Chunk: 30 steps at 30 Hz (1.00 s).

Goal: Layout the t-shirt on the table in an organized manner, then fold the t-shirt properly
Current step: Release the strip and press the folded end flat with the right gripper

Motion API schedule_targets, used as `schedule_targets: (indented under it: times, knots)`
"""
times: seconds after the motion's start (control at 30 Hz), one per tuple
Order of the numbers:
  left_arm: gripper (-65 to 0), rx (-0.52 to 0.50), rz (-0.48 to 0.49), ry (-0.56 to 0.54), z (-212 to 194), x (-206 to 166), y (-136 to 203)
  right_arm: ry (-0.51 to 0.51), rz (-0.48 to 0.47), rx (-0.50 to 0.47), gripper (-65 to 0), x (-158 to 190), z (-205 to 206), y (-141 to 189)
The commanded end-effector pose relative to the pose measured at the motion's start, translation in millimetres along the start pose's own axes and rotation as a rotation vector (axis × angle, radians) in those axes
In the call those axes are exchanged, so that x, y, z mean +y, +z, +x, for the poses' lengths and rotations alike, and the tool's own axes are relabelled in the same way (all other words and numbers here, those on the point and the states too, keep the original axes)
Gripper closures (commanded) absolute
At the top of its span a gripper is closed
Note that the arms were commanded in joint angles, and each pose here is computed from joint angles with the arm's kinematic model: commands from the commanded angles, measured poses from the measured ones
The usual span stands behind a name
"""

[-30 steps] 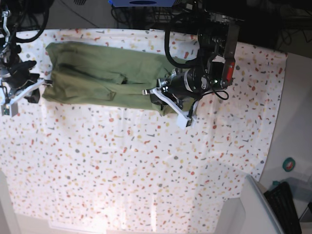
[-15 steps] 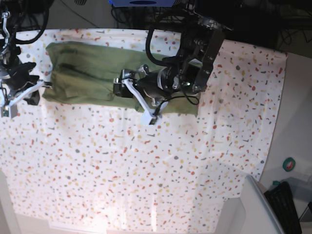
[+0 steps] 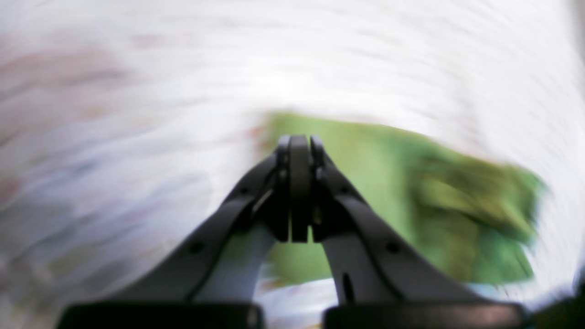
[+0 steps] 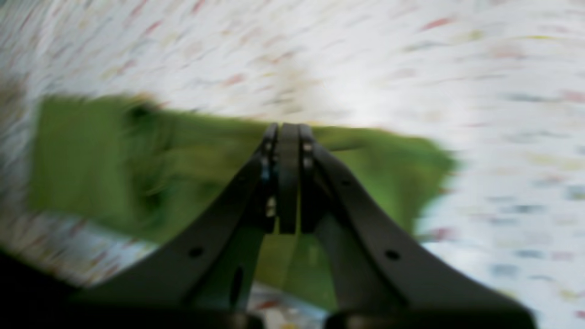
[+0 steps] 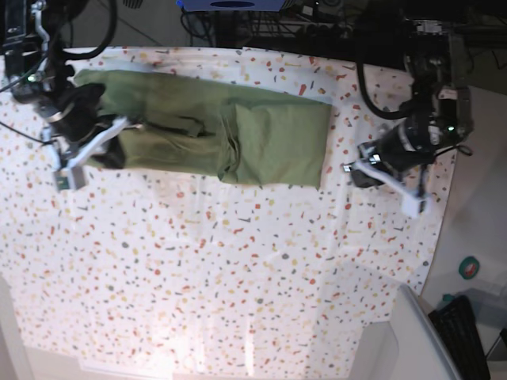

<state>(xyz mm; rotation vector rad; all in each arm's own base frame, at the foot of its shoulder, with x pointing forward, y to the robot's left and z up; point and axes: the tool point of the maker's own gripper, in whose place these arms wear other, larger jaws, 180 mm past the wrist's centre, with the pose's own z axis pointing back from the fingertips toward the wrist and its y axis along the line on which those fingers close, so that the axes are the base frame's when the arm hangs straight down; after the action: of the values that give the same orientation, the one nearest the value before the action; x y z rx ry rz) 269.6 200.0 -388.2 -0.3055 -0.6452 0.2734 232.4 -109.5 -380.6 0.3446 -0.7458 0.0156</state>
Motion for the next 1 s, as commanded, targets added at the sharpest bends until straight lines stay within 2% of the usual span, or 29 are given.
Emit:
schedule_targets:
  times: [0.0, 0.1, 0.2, 0.23, 0.27, 0.4, 0.63, 0.8, 0.97]
  knots:
    - [0.0, -0.05, 0.029, 0.025, 14.4, 19.5, 10.6, 0.017, 0.047, -0.009, 0.0, 17.5, 3.2, -2.6]
    - [0.0, -0.076, 0.207, 0.104, 16.7, 100.4, 43.6, 0.06, 0.175, 0.109, -1.4, 67.0, -24.5, -19.4]
    - [0.0, -0.081, 0.341, 0.148, 13.1, 158.3, 74.8, 0.109, 0.26, 0.192, -24.0, 100.7, -49.8, -29.2]
    - [0.0, -0.083, 0.376, 0.164, 11.7, 173.7, 84.8, 0.116, 0.274, 0.219, -29.4, 105.9, -58.9, -31.7]
    - [0.0, -0.087, 0.415, 0.183, 10.1, 189.9, 96.0, 0.121, 0.282, 0.234, -32.1, 109.1, -64.5, -34.5]
    - [0.0, -0.096, 0.436, 0.173, 3.5, 215.3, 118.0, 0.103, 0.262, 0.224, -28.1, 100.8, -70.4, -50.9]
    - [0.0, -0.084, 0.41, 0.148, -1.9, 216.3, 117.1, 0.104, 0.248, 0.227, -28.1, 94.8, -69.1, -60.0]
    - [0.0, -0.081, 0.408, 0.149, -2.9, 215.7, 116.5, 0.103, 0.251, 0.218, -34.4, 95.4, -63.6, -62.5]
    - [0.0, -0.08, 0.409, 0.15, -3.3, 216.0, 116.4, 0.069, 0.254, 0.244, -34.1, 102.4, -69.7, -75.5]
